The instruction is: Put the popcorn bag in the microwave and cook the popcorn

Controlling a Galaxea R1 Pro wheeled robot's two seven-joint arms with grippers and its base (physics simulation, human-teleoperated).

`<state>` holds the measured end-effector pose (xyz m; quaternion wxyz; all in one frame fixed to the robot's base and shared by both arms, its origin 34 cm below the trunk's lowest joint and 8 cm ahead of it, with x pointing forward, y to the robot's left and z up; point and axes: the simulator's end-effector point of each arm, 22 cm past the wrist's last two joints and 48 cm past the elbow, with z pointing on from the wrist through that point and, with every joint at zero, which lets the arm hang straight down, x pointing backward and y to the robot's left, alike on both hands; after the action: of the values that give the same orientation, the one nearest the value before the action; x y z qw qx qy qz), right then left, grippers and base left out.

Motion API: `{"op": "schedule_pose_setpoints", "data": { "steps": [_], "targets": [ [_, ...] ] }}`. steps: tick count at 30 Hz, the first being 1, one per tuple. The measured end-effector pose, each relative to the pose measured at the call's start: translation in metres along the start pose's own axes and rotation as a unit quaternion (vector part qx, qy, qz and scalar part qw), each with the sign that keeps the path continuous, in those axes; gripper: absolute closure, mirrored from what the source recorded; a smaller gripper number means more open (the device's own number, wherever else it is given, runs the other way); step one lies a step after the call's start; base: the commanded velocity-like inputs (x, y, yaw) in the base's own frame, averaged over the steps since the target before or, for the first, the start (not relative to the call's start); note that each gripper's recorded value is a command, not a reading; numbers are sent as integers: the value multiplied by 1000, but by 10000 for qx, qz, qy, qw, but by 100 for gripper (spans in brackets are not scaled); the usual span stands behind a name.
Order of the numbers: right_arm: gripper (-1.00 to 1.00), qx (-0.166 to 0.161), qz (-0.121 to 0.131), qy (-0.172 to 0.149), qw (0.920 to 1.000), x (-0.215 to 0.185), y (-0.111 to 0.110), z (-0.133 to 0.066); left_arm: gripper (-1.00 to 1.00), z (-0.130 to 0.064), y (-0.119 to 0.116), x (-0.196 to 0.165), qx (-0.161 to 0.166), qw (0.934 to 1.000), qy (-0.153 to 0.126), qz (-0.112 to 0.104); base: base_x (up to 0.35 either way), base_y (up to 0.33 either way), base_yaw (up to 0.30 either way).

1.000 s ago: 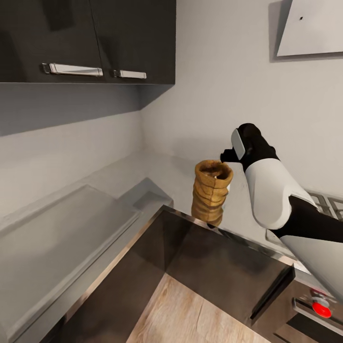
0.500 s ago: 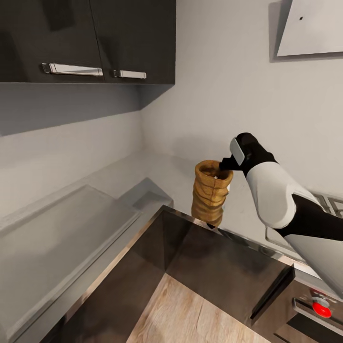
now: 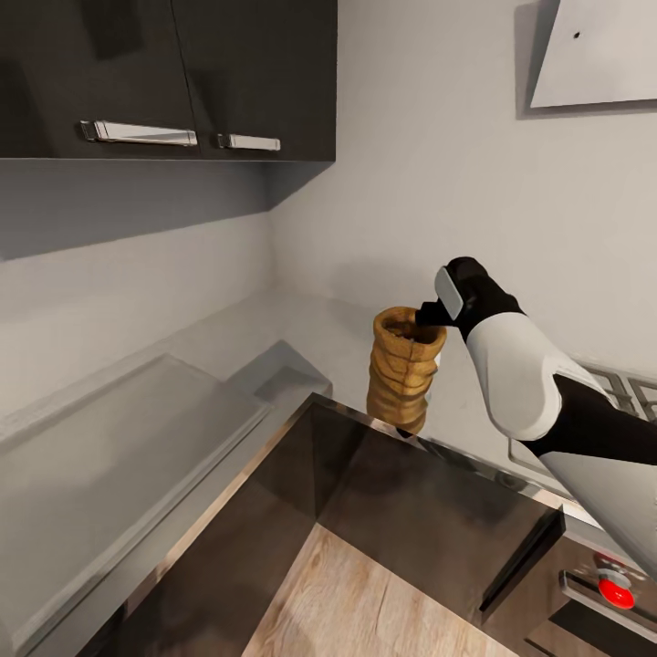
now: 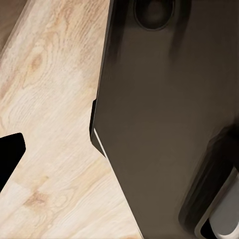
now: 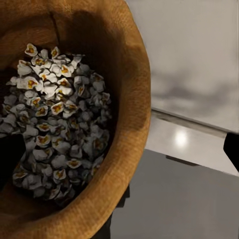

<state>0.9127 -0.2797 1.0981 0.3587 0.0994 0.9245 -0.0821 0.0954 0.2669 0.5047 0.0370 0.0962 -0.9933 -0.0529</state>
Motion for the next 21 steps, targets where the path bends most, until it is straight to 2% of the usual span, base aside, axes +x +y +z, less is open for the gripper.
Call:
{"op": "schedule_pose_setpoints", "data": {
  "steps": [11,12,21],
  "targets": [
    [-100,135,92,-154,9997,2,-9,11,-100,0,0,0,1,10000,0,3,0,0,0],
    [-100,153,165,-338,9992,-3,-10,13,-100,0,0,0,2,10000,0,3,0,0,0],
    [-100,180,166,-306,9992,1,-12,16,-100,0,-1,0,23,10000,0,7,-68,0,0]
  ]
}}
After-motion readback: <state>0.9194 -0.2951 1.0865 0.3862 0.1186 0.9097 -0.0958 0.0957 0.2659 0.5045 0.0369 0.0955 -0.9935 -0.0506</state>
